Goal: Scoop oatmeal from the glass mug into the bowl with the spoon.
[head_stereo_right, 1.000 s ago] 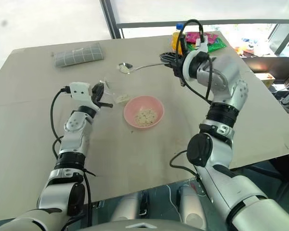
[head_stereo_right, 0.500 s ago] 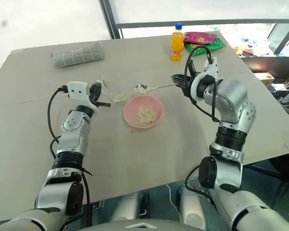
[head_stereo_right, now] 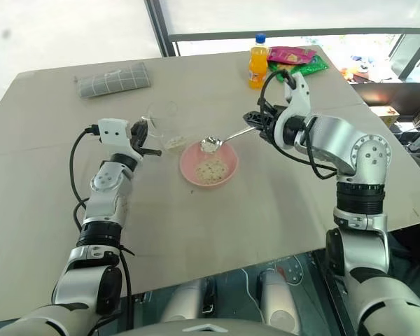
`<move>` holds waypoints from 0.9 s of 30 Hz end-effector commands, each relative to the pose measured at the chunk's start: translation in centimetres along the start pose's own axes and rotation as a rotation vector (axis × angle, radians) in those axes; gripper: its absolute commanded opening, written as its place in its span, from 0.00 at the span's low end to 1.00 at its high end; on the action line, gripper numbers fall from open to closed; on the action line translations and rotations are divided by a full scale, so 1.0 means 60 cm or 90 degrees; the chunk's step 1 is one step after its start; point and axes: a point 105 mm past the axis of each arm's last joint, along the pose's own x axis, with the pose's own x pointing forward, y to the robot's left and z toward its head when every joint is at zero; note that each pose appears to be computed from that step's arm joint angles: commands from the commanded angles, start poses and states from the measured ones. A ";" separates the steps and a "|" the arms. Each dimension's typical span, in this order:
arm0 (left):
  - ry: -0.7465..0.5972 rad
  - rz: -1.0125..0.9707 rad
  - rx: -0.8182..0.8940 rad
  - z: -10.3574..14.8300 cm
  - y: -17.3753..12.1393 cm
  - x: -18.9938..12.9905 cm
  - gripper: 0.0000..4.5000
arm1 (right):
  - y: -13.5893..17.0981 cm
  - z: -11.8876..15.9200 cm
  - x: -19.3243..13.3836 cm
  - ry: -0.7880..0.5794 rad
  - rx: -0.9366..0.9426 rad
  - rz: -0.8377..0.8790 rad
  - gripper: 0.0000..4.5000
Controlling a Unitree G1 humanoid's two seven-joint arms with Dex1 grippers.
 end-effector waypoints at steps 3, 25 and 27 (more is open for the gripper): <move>-0.005 -0.003 0.014 0.006 0.000 -0.002 0.00 | 0.047 0.004 -0.008 -0.010 -0.240 0.046 0.02; -0.001 -0.001 -0.001 0.006 -0.004 -0.012 0.00 | 0.100 -0.007 -0.014 -0.051 -0.679 0.253 0.02; -0.001 -0.006 -0.004 0.010 -0.007 -0.015 0.00 | 0.108 0.020 -0.009 -0.081 -0.592 0.246 0.02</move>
